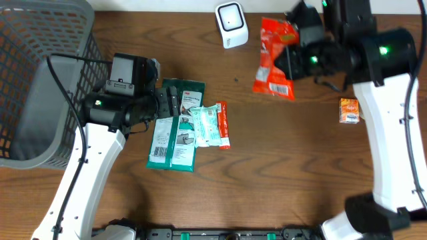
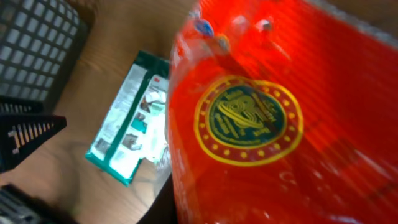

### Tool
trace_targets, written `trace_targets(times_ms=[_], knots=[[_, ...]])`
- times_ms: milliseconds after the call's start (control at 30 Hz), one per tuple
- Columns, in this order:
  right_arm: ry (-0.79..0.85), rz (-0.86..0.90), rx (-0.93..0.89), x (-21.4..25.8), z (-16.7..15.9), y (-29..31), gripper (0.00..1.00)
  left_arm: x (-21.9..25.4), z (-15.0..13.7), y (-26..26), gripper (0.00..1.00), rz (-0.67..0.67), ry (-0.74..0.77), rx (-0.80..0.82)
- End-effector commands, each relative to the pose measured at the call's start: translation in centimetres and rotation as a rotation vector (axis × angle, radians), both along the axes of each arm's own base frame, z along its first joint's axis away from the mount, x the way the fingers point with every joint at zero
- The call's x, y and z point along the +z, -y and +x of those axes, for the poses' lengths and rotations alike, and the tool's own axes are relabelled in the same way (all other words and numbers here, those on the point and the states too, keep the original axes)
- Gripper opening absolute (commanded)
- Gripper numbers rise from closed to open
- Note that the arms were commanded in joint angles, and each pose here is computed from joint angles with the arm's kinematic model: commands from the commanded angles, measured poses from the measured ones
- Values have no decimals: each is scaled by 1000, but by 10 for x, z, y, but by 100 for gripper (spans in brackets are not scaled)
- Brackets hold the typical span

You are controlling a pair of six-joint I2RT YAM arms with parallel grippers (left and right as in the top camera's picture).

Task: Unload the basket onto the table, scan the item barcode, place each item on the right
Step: 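Lift the red Hacks packet with the right gripper toward the scanner, then hold the red packet's back under the white scanner with right gripper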

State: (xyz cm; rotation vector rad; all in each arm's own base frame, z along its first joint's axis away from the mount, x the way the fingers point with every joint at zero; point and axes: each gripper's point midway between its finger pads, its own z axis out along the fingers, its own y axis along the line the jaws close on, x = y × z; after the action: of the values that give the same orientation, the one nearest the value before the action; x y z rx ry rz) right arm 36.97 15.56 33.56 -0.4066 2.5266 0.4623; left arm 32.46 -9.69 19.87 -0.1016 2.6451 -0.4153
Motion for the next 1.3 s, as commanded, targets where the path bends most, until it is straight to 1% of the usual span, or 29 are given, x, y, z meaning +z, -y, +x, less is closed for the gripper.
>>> trace_targets(times_ms=[0, 67, 167, 200, 467, 600, 767, 867, 1033, 1267], knots=[[138, -112, -2, 20, 33, -11, 1, -2, 0, -1, 83, 5, -7, -5], [206, -165, -1, 22, 50, -18, 1, -2, 0, -1, 83, 5, -7, -5], [259, -238, 25, 14, 67, -30, 1, -2, 0, -1, 83, 5, -7, -5], [296, -291, 50, 7, 79, -38, 1, -2, 0, -1, 83, 5, -7, -5], [456, -546, 56, -26, 142, -64, 1, -2, 0, -1, 83, 5, -7, -5], [531, -629, 69, -47, 175, -80, 1, -2, 0, -1, 83, 5, -7, -5], [634, -734, 41, -71, 217, -92, 1, -2, 0, -1, 83, 5, -7, -5], [683, -801, 29, -84, 236, -94, 1, -2, 0, -1, 83, 5, -7, -5], [759, -862, -24, -100, 261, -97, 1, -2, 0, -1, 83, 5, -7, -5], [847, -818, -102, -117, 283, -107, 1, -2, 0, -1, 83, 5, -7, -5]])
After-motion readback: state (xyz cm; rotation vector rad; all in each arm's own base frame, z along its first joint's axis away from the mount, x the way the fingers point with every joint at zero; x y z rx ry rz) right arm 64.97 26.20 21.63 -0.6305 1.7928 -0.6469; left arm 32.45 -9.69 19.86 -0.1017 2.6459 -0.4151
